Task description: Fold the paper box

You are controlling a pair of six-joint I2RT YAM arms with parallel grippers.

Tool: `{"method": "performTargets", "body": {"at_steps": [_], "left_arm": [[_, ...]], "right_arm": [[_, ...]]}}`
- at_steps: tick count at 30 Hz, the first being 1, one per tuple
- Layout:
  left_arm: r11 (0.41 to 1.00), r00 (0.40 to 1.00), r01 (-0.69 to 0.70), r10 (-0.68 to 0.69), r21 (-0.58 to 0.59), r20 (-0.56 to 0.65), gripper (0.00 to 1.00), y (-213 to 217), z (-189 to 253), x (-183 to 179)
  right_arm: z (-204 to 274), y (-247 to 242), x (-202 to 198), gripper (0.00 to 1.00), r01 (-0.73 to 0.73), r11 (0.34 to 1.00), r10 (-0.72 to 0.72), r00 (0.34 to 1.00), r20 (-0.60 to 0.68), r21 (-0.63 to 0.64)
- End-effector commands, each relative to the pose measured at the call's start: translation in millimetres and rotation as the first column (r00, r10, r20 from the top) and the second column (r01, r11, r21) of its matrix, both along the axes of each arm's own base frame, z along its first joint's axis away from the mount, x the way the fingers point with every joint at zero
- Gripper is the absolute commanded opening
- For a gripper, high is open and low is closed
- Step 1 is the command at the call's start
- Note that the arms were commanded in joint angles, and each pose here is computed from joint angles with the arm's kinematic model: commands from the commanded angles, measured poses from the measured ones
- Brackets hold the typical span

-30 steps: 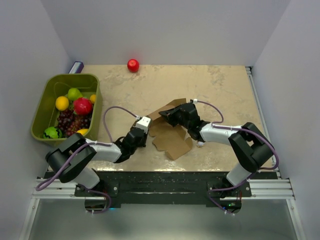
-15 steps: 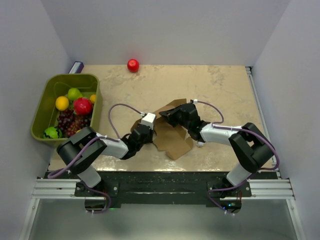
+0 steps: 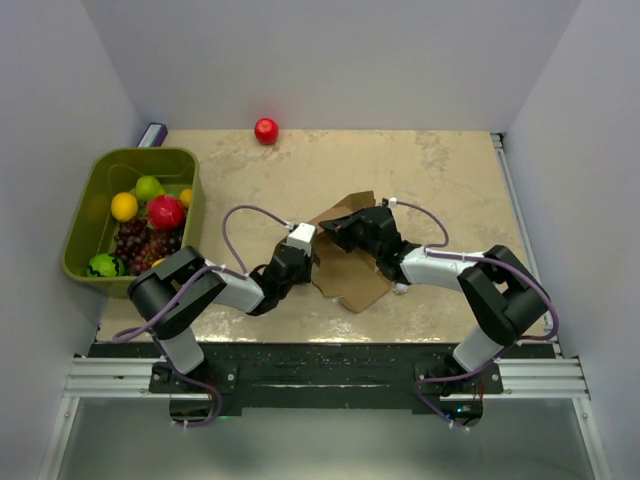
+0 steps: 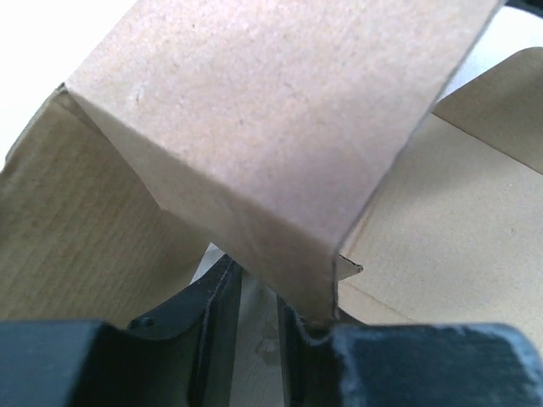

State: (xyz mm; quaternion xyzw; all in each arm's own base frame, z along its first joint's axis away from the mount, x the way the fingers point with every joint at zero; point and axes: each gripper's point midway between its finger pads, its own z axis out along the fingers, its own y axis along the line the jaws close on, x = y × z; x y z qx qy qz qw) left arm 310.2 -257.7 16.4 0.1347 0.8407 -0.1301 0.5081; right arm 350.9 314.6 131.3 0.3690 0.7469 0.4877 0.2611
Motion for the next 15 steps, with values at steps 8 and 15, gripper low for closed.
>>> {"method": "performTargets", "body": {"at_steps": [8, 15], "left_arm": [[0.991, 0.987, 0.112, -0.103, -0.069, 0.125, 0.69, 0.1, 87.3, -18.1], [0.979, 0.970, 0.189, -0.174, -0.078, 0.168, 0.76, 24.4, 123.9, -51.8]], "right_arm": [[5.8, -1.9, -6.2, 0.01, -0.004, 1.000, 0.004, 1.000, 0.011, 0.000], [6.0, -2.5, -6.1, 0.01, -0.001, 1.000, 0.002, 1.000, 0.014, -0.001]]}}
